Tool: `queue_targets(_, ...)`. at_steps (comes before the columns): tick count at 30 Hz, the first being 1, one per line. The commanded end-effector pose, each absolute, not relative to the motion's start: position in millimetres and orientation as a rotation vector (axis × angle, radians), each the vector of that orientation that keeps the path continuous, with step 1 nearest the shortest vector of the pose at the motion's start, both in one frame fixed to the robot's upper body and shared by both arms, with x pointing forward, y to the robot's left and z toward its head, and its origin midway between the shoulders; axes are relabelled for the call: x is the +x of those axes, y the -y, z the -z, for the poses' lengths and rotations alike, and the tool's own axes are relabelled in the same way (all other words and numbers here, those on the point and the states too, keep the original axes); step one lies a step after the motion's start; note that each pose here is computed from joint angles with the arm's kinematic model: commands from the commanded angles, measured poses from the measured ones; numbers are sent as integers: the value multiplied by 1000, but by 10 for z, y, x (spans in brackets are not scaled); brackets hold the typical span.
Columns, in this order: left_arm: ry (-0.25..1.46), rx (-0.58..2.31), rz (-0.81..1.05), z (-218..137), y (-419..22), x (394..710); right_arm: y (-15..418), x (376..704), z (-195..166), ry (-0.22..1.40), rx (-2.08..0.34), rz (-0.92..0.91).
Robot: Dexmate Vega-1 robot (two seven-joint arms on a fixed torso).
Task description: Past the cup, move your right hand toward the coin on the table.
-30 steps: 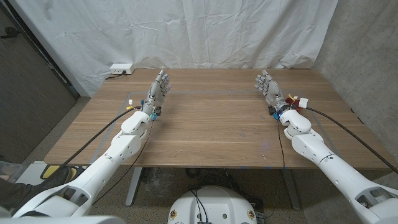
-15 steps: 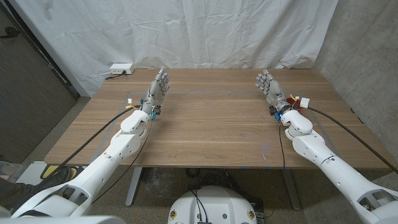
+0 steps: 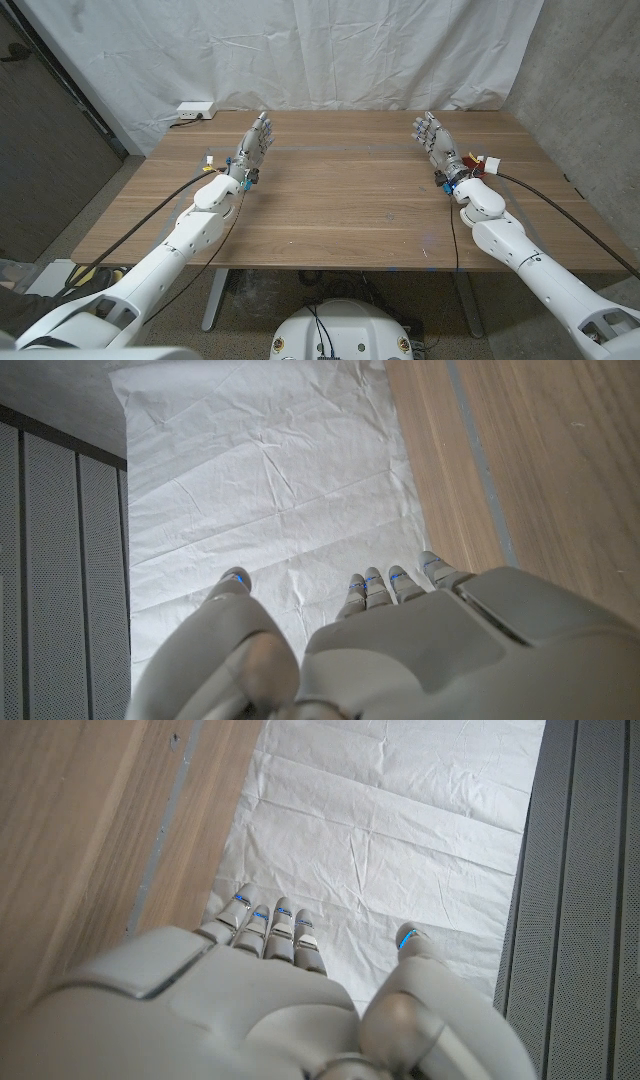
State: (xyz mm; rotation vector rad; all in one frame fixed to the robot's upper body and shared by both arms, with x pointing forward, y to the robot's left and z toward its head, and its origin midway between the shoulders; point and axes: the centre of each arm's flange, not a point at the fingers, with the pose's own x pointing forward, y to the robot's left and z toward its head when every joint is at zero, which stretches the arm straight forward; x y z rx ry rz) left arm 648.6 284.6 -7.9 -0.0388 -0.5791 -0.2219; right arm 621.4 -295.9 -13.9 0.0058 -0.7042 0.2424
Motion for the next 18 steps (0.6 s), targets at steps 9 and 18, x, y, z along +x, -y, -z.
queue_targets(9, 555, 83, 127, 56, -2844, 6338, 2928, 6006, 154, 761, -61, -250)
queue_targets(18, 552, 131, 106, 14, -2838, 6275, 2927, 5949, 180, 774, -73, -260)
